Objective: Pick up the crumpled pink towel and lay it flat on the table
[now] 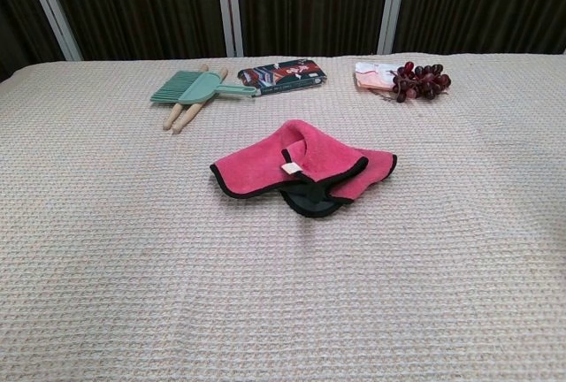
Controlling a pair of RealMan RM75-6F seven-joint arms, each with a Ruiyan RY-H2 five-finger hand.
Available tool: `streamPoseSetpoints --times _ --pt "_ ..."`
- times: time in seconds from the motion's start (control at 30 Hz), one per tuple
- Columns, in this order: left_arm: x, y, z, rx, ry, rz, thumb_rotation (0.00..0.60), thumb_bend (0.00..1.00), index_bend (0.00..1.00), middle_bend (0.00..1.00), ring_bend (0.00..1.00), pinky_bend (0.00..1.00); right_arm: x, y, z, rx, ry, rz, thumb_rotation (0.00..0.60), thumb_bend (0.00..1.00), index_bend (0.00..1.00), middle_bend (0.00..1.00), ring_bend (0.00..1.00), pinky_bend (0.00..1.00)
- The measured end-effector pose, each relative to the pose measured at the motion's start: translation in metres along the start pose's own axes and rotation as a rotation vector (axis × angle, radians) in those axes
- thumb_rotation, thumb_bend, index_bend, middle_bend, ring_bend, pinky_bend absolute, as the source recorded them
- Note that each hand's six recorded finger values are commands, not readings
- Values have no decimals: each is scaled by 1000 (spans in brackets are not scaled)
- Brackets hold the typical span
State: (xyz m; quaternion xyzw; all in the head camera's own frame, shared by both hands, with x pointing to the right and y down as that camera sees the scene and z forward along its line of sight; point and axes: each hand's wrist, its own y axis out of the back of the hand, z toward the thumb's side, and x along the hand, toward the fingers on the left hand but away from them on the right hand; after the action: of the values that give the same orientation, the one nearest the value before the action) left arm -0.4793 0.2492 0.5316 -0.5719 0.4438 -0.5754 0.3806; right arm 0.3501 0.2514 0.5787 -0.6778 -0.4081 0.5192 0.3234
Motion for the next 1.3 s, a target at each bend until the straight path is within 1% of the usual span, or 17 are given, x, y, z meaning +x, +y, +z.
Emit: streamPoseSetpoints --times 0.2,0.3,0.37,0.4,0.47,0.57,0.67,0.87,1.0,1.13,1.3 --pt "2 -1 0 5 2 0 600 6 0 0 0 0 -4 1 4 -14 23 -21 600 279 0 0 0 0" --pt "2 -1 -2 10 11 -1 600 6 0 0 0 0 -8 2 9 -29 49 -39 600 279 56 0 0 0" --pt "3 -1 -3 11 18 0 600 6 0 0 0 0 -11 1 12 -33 69 -50 600 280 131 0 0 0" --pt "4 -1 -4 11 21 0 600 6 0 0 0 0 -14 1 14 -33 82 -56 600 280 145 0 0 0" --pt "4 -2 -4 16 24 0 600 6 0 0 0 0 -19 -2 18 -35 98 -61 600 280 159 0 0 0" --pt "5 -3 -4 30 23 1 600 6 0 0 0 0 -27 -10 29 -53 125 -48 600 280 158 0 0 0" --pt "6 -4 -4 40 25 2 600 6 0 0 0 0 -38 -22 44 -69 155 -21 600 280 158 0 0 0" --pt "9 -6 -6 62 36 3 600 6 0 0 0 0 -63 -44 91 -84 231 12 600 279 169 0 0 0" --pt "10 -6 -9 69 47 3 600 6 0 0 0 0 -79 -58 121 -119 261 33 600 280 235 0 0 0" --pt "11 -6 -10 71 55 5 600 6 0 0 0 0 -95 -74 148 -127 287 55 600 279 320 12 0 0" --pt "12 -7 -12 76 61 1 600 6 0 0 0 0 -113 -90 172 -139 297 60 600 280 349 18 0 0"
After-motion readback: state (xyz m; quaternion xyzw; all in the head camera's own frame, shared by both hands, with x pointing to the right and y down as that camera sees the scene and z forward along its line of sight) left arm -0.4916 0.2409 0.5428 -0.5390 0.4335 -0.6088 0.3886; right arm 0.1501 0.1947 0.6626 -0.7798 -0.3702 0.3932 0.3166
